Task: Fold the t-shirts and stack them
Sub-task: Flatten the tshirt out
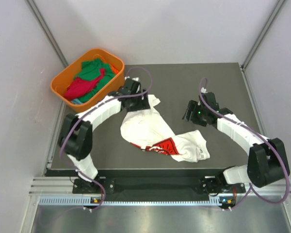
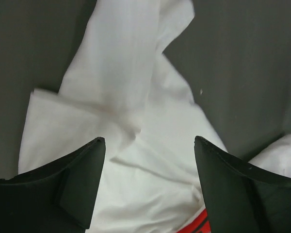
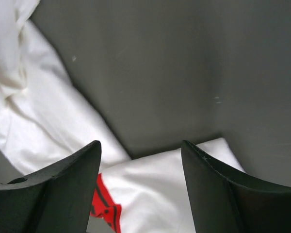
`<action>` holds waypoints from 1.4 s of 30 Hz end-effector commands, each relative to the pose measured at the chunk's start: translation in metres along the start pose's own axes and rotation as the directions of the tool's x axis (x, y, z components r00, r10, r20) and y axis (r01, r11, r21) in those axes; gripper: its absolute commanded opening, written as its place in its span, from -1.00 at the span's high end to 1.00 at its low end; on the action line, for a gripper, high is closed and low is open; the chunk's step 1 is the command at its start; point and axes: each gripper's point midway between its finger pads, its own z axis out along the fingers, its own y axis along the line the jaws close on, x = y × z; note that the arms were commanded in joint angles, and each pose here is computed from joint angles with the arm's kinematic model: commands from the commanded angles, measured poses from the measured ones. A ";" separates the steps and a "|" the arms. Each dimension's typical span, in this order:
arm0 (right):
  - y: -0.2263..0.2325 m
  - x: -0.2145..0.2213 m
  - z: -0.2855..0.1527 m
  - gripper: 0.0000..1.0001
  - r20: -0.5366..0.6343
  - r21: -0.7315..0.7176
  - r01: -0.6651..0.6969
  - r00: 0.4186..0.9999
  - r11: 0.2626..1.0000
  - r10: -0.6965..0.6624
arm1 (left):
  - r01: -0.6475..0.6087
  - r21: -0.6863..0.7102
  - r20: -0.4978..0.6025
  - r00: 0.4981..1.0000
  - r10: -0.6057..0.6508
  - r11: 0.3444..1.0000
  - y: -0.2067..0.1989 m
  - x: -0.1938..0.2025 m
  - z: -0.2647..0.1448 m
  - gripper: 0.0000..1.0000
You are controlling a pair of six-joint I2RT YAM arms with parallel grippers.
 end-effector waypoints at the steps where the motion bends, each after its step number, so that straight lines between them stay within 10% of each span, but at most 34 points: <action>1: -0.029 -0.008 0.006 -0.35 0.026 0.087 -0.133 0.991 0.987 0.131 | -0.142 0.002 0.059 0.988 0.142 0.990 -0.018 -0.046 0.010 -0.57; 14: -0.101 0.039 0.014 -0.31 -0.029 0.428 -0.248 0.958 0.869 0.287 | -0.245 -0.117 -0.142 0.963 0.228 0.963 0.008 0.002 0.093 -0.48; 21: -0.098 0.038 0.040 0.13 -0.041 0.379 -0.257 0.955 0.889 0.294 | -0.227 -0.106 -0.105 0.971 0.216 0.968 -0.009 -0.019 0.088 1.00; 24: -0.084 0.007 0.035 1.00 -0.026 0.292 -0.230 0.968 0.928 0.249 | -0.209 -0.079 -0.002 0.978 0.209 0.975 -0.038 -0.068 0.051 1.00; 31: -0.058 -0.190 -0.118 1.00 0.445 0.355 -0.192 0.895 0.915 0.015 | -0.142 -0.030 0.404 0.904 0.142 0.989 -0.092 -0.187 -0.110 1.00; 35: -0.068 -0.186 -0.168 1.00 0.507 0.402 -0.242 0.862 0.883 0.006 | -0.117 -0.025 0.356 0.927 0.119 0.993 -0.067 -0.143 -0.130 1.00; 42: -0.137 -0.063 -0.102 1.00 0.297 0.517 -0.286 0.944 0.807 0.144 | 0.028 -0.022 0.125 0.992 -0.025 0.999 0.009 0.006 -0.084 0.79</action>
